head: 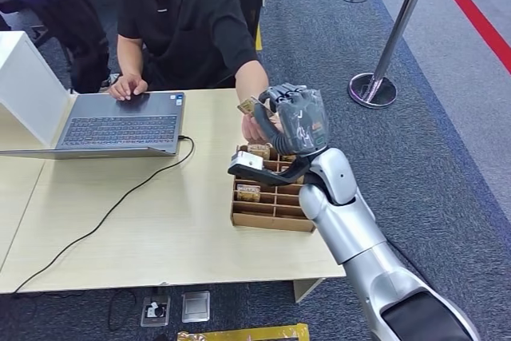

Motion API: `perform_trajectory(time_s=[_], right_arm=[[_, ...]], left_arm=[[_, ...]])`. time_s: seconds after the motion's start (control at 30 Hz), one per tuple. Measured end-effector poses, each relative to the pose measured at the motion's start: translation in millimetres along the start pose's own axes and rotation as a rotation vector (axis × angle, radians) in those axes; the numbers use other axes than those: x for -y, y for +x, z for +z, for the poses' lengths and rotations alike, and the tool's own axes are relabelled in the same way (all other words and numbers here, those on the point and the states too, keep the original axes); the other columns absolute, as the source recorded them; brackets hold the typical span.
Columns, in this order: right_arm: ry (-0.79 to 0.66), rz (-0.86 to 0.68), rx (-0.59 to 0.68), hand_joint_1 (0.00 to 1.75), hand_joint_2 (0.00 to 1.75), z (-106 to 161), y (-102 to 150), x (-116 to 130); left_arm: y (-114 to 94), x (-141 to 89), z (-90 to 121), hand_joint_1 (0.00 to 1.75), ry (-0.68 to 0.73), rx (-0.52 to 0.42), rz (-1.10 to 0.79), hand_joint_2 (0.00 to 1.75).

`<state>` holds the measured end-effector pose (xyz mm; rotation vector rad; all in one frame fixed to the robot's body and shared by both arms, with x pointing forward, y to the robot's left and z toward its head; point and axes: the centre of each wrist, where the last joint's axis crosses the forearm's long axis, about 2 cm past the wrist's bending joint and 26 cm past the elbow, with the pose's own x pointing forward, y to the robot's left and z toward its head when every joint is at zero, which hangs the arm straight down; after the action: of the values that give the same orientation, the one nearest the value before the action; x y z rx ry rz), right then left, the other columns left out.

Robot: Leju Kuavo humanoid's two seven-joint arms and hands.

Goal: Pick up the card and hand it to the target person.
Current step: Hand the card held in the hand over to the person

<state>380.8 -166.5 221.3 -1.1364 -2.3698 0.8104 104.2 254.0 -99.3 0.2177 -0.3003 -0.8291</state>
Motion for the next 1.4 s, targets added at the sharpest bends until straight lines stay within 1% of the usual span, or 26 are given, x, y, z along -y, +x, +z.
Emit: perform_trajectory(time_s=[0.07,0.17,0.27,0.43,0.6,0.67,0.7,0.77,0.87,0.97,1.07,1.13,1.17,1.2,1.23,1.27,1.3,1.33,1.37,1.4], right_arm=[[0.002,-0.003,-0.008,0.00,0.00,1.1,-0.9,-0.7],[0.002,0.002,-0.027,0.00,0.00,5.1,-5.8,0.1],[-0.010,0.006,-0.059,0.00,0.00,14.7,-14.3,3.6],[-0.088,-0.010,-0.141,0.00,0.00,37.2,-35.5,18.9],[-0.215,-0.038,-0.331,0.00,0.00,62.4,-67.9,38.7],[-0.248,-0.032,-0.425,0.00,0.00,78.9,-82.6,46.1],[-0.263,-0.026,-0.475,0.00,0.00,89.9,-90.4,50.0],[-0.292,-0.009,-0.591,0.00,0.00,121.2,-109.6,58.7],[-0.319,0.023,-0.797,0.00,0.00,182.3,-135.9,70.0],[-0.272,0.074,-1.007,0.00,0.00,246.0,-148.6,76.7],[-0.185,0.116,-1.250,0.00,0.00,308.2,-147.1,79.5],[-0.115,0.131,-1.423,0.00,0.00,345.9,-138.1,80.3],[-0.076,0.129,-1.508,0.06,0.00,362.5,-131.2,79.9],[-0.035,0.119,-1.591,0.17,0.00,377.3,-123.1,78.7],[0.011,0.103,-1.671,0.54,0.00,390.4,-114.2,76.9],[0.063,0.081,-1.746,0.98,0.00,401.8,-104.6,74.6],[0.120,0.059,-1.814,1.35,0.00,411.9,-94.6,72.2],[0.178,0.039,-1.874,1.68,0.00,420.8,-84.7,69.9],[0.238,0.017,-1.929,1.75,0.00,428.7,-75.0,67.9],[0.297,-0.003,-1.975,1.75,0.00,435.3,-66.2,66.2]], left_arm=[[-0.5,0.8,0.1,0.00,-0.009,-0.009,-0.003,0.00],[-0.9,2.0,0.3,0.00,-0.023,-0.023,-0.022,0.00],[-0.9,2.8,0.4,0.00,-0.036,-0.029,-0.042,0.00],[-1.2,3.6,0.5,0.00,-0.041,-0.039,-0.055,0.00],[-2.5,4.7,0.8,0.00,-0.028,-0.042,-0.040,0.00],[-3.4,5.5,0.9,0.00,-0.024,-0.043,-0.033,0.00],[-4.0,6.2,1.1,0.00,-0.024,-0.044,-0.029,0.00],[-6.3,8.5,1.5,0.00,-0.026,-0.048,-0.022,0.00],[-10.9,13.3,2.5,0.00,-0.031,-0.058,-0.011,0.00],[-14.3,16.6,3.2,0.00,-0.036,-0.069,0.001,0.00],[-16.9,19.1,3.8,0.00,-0.042,-0.075,0.006,0.00],[-18.3,20.6,4.1,0.00,-0.049,-0.078,0.006,0.00],[-18.7,21.0,4.2,0.00,-0.053,-0.079,0.006,0.00],[-18.8,21.1,4.2,0.00,-0.056,-0.079,0.006,0.00],[-18.6,21.0,4.2,0.08,-0.060,-0.078,0.006,0.00],[-18.4,20.9,4.1,0.47,-0.065,-0.078,0.006,0.00],[-18.3,20.6,4.1,0.90,-0.071,-0.077,0.005,0.00],[-18.2,20.3,4.0,1.34,-0.080,-0.076,0.004,0.00],[-17.9,19.8,3.8,1.70,-0.089,-0.076,0.002,0.00],[-17.6,19.3,3.7,1.75,-0.099,-0.075,0.000,0.00]])
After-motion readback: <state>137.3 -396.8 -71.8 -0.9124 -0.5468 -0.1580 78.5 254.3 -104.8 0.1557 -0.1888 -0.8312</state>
